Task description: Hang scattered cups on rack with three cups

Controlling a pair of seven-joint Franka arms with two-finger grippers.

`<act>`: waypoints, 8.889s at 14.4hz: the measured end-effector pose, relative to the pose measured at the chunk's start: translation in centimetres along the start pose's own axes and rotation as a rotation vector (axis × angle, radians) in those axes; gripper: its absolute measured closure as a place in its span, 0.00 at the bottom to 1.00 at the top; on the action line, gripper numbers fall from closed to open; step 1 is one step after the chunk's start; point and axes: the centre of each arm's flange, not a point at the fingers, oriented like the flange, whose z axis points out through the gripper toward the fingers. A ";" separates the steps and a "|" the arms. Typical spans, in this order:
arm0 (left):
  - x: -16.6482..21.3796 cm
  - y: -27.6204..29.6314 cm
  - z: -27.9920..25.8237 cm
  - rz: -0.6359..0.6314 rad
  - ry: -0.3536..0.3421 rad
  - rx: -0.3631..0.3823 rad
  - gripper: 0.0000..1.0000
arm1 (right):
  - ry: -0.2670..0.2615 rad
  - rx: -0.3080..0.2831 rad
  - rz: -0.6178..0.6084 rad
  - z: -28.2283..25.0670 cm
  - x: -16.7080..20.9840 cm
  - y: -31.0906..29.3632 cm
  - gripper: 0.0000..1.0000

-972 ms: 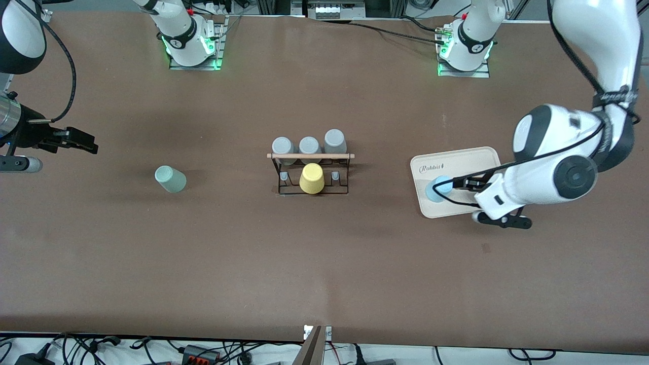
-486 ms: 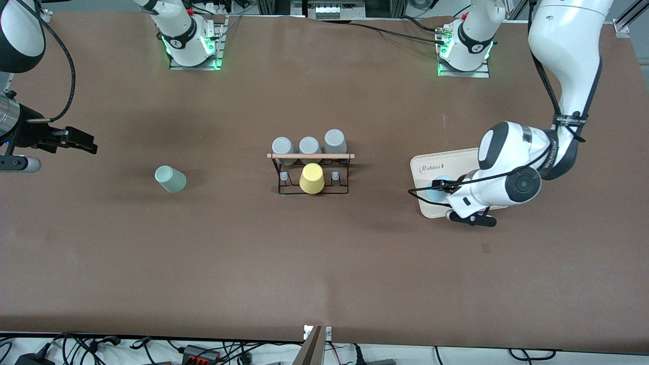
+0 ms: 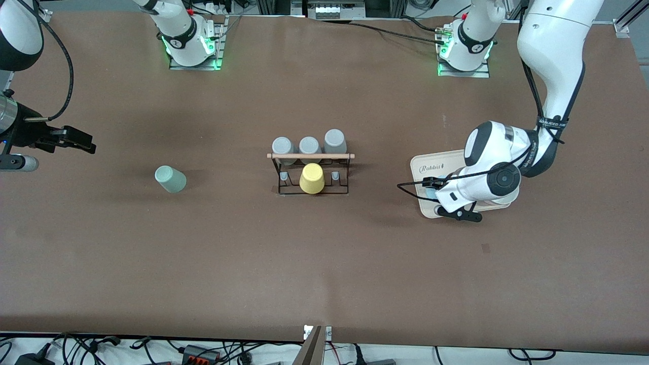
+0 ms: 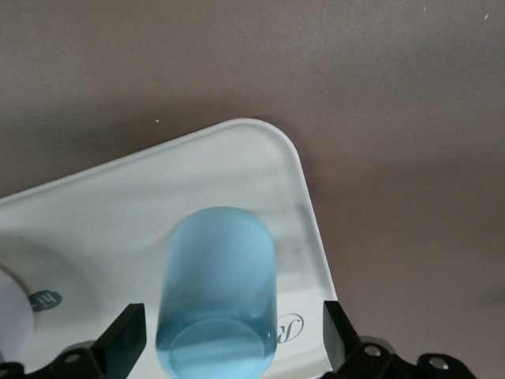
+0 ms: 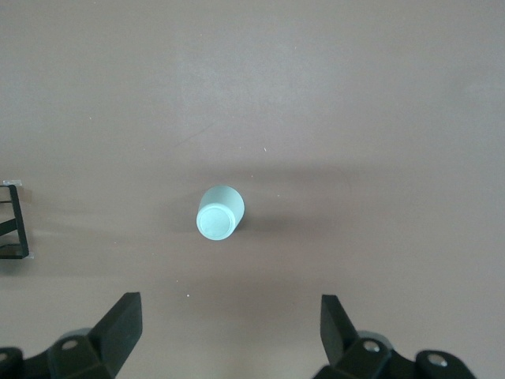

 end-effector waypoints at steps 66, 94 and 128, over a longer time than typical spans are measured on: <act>-12.5 3.2 -29.3 -0.295 0.082 0.069 0.00 | -0.015 0.004 -0.056 27.8 -2.0 -5.1 0.00; -12.4 -0.1 -30.7 -0.322 0.131 0.047 0.00 | -0.003 -0.011 -0.111 12.9 3.2 -30.1 0.34; -12.3 -0.1 -30.7 -0.323 0.131 0.046 0.00 | 0.016 0.054 0.171 15.6 3.9 -42.0 0.00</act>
